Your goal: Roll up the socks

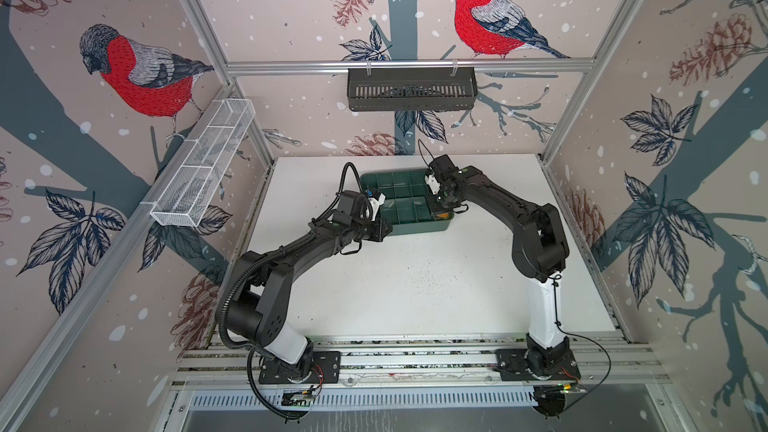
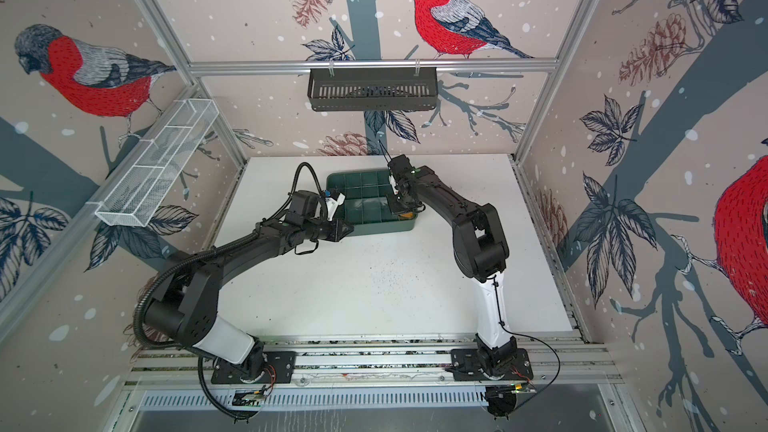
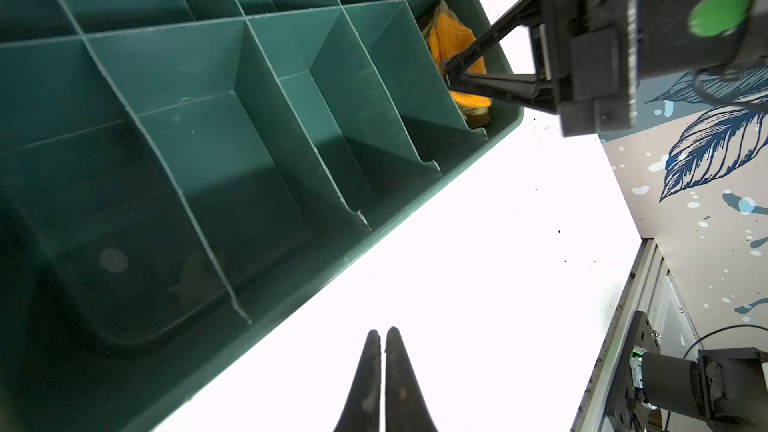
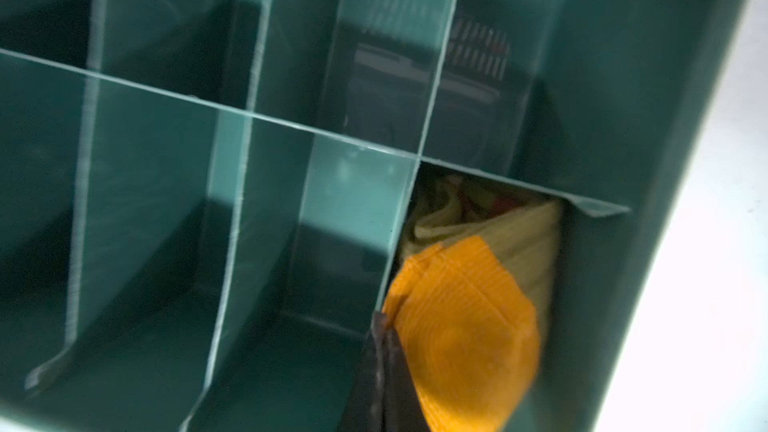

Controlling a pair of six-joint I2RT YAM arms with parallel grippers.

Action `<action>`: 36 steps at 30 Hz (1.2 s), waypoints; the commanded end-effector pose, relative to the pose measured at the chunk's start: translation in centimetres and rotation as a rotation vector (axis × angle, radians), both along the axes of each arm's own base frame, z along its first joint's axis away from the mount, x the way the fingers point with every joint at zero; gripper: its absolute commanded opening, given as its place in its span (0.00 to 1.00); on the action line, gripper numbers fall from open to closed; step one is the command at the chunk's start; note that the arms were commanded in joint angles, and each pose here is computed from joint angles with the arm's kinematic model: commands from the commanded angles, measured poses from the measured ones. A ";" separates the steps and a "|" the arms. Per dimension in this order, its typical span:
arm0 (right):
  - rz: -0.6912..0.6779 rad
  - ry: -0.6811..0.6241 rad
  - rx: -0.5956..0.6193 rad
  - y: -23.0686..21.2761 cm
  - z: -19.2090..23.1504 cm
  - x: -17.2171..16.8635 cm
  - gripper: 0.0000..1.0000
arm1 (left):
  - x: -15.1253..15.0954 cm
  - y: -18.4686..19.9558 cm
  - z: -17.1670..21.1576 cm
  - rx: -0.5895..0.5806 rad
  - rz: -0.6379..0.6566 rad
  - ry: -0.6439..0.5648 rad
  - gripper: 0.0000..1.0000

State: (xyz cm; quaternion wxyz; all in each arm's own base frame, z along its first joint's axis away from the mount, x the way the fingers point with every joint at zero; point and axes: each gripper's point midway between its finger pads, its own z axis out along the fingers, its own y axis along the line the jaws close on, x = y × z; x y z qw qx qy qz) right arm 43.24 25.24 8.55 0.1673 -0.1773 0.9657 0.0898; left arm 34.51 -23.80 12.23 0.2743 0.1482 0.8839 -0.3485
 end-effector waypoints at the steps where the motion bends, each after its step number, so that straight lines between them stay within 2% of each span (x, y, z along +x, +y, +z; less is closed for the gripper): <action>1: -0.020 0.013 -0.005 -0.4 -0.8 0.2 0.04 | 0.2 0.2 0.3 0.005 0.002 -0.013 0.08; 12: -0.035 0.039 0.009 -1.1 -2.5 0.4 0.04 | 0.2 0.2 0.2 0.007 0.004 -0.010 0.08; 18: -0.012 -0.019 0.057 -0.5 0.2 0.7 0.04 | 0.2 0.3 0.2 0.009 0.008 -0.008 0.08; 24: -0.007 -0.068 0.088 -0.2 2.7 0.8 0.12 | 0.3 0.2 0.1 0.009 0.008 -0.006 0.08; 29: -0.002 -0.089 0.110 0.0 4.0 0.8 0.13 | 0.3 0.2 0.2 0.009 0.008 -0.010 0.08; 36: 0.025 -0.160 0.243 0.9 7.5 0.5 0.15 | 0.6 0.8 0.6 0.007 0.037 -0.028 0.08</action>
